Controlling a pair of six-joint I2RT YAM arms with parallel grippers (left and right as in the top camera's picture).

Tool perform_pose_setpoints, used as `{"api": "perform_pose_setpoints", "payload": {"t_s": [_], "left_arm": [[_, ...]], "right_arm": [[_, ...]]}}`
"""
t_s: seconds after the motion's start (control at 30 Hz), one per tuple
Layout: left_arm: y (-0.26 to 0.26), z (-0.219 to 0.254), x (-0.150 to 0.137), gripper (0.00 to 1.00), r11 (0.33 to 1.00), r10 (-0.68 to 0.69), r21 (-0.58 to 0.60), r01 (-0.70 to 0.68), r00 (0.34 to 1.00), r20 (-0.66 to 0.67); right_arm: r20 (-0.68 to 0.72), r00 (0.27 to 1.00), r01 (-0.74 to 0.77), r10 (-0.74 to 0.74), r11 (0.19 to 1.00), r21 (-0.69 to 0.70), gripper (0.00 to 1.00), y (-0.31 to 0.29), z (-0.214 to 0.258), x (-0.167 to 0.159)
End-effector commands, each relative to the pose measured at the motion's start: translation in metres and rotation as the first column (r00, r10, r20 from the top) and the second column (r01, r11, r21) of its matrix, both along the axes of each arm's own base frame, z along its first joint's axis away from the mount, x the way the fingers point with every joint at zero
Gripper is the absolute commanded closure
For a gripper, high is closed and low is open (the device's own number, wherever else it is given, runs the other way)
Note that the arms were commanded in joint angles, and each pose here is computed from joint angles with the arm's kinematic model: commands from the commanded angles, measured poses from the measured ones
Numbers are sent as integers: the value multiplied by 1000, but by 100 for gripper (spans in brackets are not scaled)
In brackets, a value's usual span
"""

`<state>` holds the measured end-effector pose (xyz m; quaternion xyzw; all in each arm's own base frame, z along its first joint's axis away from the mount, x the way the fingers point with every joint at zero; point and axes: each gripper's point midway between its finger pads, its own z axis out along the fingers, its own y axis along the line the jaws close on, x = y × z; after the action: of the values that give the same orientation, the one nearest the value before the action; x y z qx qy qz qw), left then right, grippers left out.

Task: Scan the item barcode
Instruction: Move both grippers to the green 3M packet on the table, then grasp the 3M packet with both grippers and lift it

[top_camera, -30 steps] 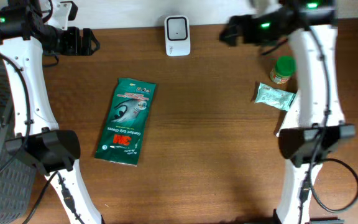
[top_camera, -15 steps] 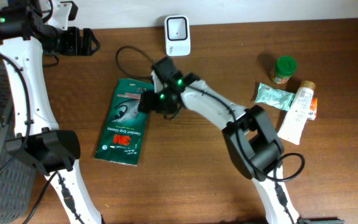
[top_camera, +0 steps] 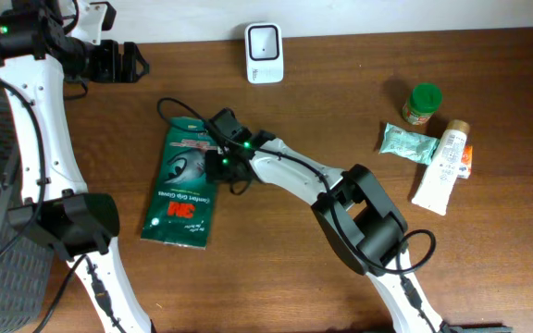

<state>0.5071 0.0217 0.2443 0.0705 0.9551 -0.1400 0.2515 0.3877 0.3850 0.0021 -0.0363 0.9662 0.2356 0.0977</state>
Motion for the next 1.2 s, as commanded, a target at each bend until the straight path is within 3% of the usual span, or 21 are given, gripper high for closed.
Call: {"api": "perform_pose_setpoints", "payload": {"t_s": [0.0, 0.13, 0.23, 0.5, 0.53, 0.6, 0.7, 0.83, 0.93, 1.17], "left_arm": [[-1, 8, -1, 1, 1000, -12, 0, 12, 1000, 23], [-1, 8, -1, 1, 1000, -12, 0, 12, 1000, 23], [-1, 9, 0, 1, 1000, -12, 1, 12, 999, 30], [-19, 21, 7, 3, 986, 51, -162, -45, 998, 30], [-23, 17, 3, 51, 985, 44, -164, -43, 999, 5], [-37, 0, -9, 100, 985, 22, -171, -36, 996, -83], [-67, -57, -30, 100, 986, 5, -159, -55, 955, -297], [-94, -131, -47, 100, 979, 29, -166, -119, 885, -466], [-128, -187, -68, 100, 972, -13, -203, -116, 840, -542], [-172, -240, -84, 100, 967, 40, -181, -176, 815, -578]], "right_arm": [[-99, 994, 26, -41, 989, -148, 96, -59, -14, -2], [-130, 991, -38, 15, 984, -172, 96, -110, 3, 9], [-85, 975, -210, 207, 977, -27, 96, -116, 13, 19], [-146, 982, -118, 121, 992, 33, 96, -127, 9, 20], [-156, 983, -93, 97, 995, 35, 96, -128, 7, 21], [-159, 984, -78, 83, 996, 36, 96, -129, 7, 22], [-164, 984, -58, 64, 998, 40, 96, -130, 7, 24], [-169, 984, -53, 59, 998, 43, 96, -129, 7, 24], [-157, 986, -54, 61, 997, 48, 96, -128, 8, 26], [-160, 985, -53, 60, 997, 50, 92, -129, 8, 26]]}}
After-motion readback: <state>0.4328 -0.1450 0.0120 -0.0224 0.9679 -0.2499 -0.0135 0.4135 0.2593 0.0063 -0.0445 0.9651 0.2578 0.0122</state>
